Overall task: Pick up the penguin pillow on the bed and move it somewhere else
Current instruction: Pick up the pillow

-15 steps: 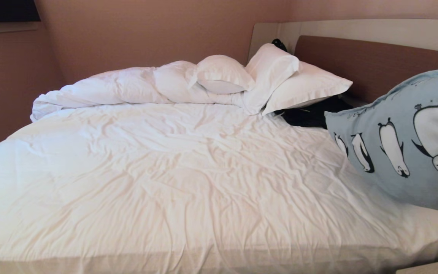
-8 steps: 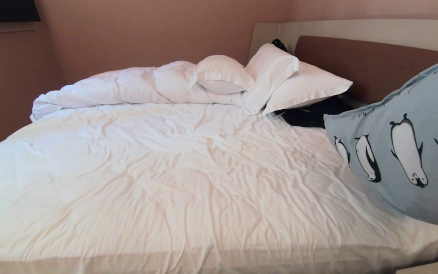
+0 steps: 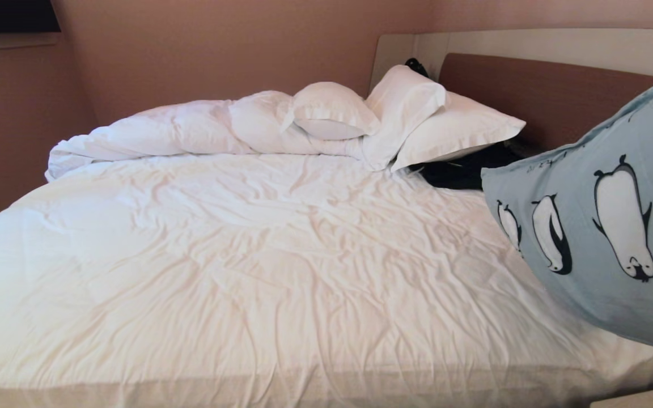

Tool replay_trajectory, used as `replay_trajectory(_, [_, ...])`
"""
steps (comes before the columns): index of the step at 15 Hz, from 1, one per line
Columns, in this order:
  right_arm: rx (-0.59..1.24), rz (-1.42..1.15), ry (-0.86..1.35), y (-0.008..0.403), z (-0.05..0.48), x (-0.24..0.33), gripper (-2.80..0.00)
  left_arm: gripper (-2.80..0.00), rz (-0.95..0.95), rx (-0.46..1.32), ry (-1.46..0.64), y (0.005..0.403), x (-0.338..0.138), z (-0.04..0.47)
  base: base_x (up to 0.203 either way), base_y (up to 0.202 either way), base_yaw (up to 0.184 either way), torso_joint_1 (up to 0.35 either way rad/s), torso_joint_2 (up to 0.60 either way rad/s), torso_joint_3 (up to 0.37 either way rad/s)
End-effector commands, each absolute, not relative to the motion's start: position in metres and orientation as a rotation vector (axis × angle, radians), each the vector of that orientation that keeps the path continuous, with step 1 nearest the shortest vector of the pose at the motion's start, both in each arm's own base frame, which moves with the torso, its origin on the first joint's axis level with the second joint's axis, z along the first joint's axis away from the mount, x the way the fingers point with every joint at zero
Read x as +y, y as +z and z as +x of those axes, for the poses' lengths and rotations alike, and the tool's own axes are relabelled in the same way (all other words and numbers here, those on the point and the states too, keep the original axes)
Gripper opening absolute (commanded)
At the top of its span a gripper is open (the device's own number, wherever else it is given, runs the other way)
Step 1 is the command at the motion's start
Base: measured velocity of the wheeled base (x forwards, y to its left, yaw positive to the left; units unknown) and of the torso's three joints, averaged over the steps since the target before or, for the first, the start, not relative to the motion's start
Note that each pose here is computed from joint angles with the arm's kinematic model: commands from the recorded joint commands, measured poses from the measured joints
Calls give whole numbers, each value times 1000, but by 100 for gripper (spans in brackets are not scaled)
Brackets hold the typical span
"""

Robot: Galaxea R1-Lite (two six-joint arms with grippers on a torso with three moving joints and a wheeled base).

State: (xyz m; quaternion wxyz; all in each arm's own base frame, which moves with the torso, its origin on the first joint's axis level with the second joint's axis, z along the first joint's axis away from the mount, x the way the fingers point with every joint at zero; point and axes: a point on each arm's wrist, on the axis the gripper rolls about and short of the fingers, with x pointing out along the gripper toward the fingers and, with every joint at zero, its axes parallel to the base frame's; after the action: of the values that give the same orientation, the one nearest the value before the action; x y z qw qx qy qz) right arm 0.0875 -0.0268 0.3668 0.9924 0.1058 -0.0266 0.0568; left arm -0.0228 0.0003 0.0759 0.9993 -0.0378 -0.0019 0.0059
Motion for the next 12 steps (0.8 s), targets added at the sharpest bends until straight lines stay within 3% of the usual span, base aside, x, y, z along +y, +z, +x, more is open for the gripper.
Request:
replay_trajectory(1, [-76,202,118,369,81,-24,-280,-280,-77,-2,12,75,0,-23,0,0,0,0,0,0])
replay_trajectory(12, [-174,150,125,380,44,-8,-280,-280,-77,-2,12,75,0,-23,0,0,0,0,0,0])
